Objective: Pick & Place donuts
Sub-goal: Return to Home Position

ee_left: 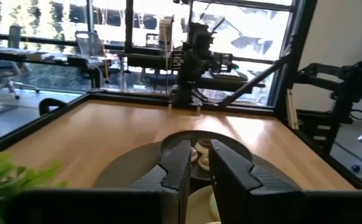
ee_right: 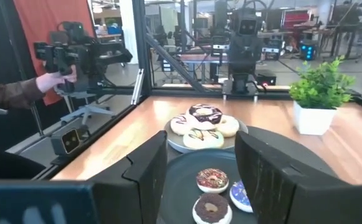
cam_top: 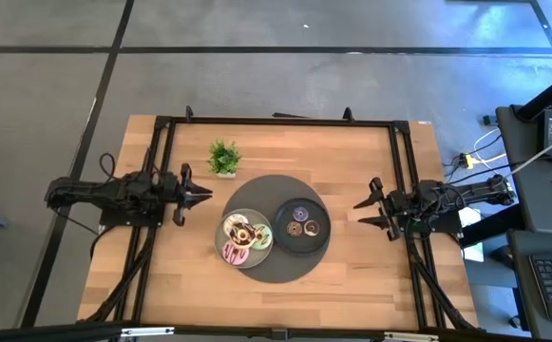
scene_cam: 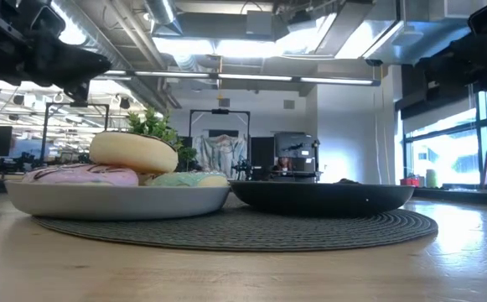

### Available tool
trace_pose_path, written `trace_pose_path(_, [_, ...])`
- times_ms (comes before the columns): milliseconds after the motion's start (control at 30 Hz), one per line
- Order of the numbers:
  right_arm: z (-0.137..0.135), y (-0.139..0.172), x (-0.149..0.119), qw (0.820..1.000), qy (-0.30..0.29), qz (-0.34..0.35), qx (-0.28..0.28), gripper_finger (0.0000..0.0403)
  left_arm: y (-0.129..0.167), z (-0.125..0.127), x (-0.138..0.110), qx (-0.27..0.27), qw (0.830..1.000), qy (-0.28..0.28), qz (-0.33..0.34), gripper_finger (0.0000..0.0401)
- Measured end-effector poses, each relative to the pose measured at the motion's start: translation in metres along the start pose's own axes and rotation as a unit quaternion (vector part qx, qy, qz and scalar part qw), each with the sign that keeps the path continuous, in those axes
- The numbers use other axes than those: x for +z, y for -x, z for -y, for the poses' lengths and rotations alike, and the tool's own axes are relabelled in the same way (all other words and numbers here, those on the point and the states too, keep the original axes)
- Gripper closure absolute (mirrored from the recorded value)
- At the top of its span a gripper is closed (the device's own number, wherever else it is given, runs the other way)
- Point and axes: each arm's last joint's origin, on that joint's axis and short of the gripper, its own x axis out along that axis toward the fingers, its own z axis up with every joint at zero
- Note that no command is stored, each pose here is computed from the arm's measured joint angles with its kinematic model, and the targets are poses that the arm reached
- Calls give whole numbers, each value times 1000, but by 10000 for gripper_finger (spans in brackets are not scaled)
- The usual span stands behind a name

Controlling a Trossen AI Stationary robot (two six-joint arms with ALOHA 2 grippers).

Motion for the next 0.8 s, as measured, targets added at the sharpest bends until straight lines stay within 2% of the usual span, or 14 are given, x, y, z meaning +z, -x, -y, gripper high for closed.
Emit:
trace_pose_path(167, [0, 0, 0, 1000, 11, 0, -5, 214, 0, -4, 0, 6, 1000, -2, -4, 343])
trace_pose_path(433, [4, 0, 2, 996, 39, 11, -75, 214, 0, -8, 0, 20, 1000, 0, -3, 347])
trace_pose_path(800, [4, 0, 2, 996, 38, 11, -76, 214, 0, -9, 0, 36, 999, -13, -1, 344])
